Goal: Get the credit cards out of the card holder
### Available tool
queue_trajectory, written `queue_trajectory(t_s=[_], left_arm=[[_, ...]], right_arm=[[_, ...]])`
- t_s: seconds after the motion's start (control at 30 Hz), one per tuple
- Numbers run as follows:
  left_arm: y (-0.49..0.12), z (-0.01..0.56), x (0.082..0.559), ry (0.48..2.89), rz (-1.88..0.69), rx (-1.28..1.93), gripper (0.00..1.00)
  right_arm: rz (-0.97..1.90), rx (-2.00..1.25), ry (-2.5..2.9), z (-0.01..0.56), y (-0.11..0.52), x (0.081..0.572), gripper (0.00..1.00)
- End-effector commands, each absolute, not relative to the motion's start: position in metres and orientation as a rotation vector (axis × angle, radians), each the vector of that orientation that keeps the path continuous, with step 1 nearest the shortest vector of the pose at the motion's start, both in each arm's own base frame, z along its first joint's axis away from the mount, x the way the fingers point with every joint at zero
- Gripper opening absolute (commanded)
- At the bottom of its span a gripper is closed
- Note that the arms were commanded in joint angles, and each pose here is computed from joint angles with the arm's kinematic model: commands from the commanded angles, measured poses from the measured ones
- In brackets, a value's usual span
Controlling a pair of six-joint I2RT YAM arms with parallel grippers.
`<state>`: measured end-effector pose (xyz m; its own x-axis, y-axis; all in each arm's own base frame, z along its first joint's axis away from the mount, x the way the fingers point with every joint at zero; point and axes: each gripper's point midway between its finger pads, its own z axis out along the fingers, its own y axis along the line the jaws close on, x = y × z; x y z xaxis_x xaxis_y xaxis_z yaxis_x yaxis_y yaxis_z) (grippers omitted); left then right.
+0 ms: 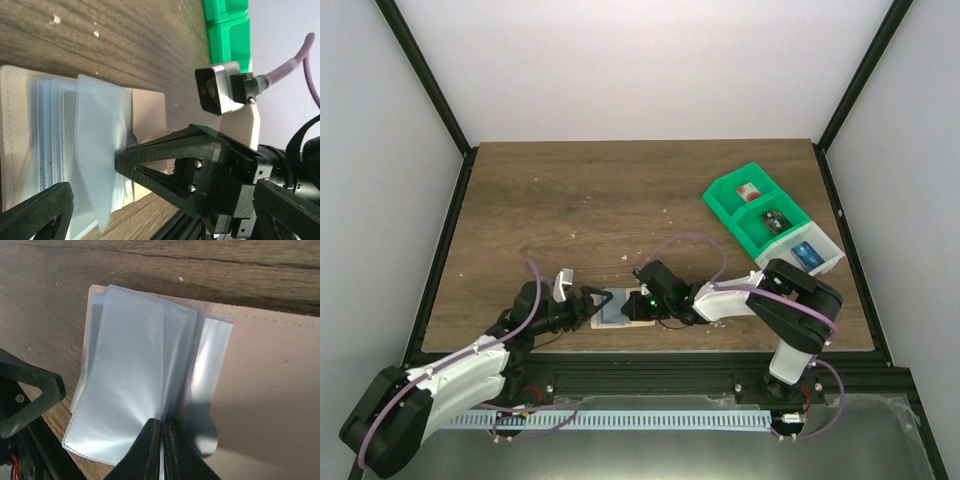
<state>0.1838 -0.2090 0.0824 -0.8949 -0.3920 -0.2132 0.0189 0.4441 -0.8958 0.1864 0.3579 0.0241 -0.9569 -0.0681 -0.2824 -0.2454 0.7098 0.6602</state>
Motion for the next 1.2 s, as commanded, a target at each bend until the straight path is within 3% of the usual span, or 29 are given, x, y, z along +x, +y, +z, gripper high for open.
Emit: queue_trajectory(t_s=[0.0,0.93,1.17], left_arm=[[-0.217,0.09,0.184,2.3,-1.503,-0.295,1.0],[-0.223,0.08,0.187,2.323,-1.545,-0.341,1.0],[-0.231,0.092,0.189,2.301,-1.584,-0.313,1.0]], right_arm=[[1.031,-0.261,2.773,0.003,0.346,0.168,0.05],[1.065,-0.256,2.788,0.001,0.35,0.166,0.04],[1.094,-0.273,2.742,0.012,0.354,0.169,0.1]])
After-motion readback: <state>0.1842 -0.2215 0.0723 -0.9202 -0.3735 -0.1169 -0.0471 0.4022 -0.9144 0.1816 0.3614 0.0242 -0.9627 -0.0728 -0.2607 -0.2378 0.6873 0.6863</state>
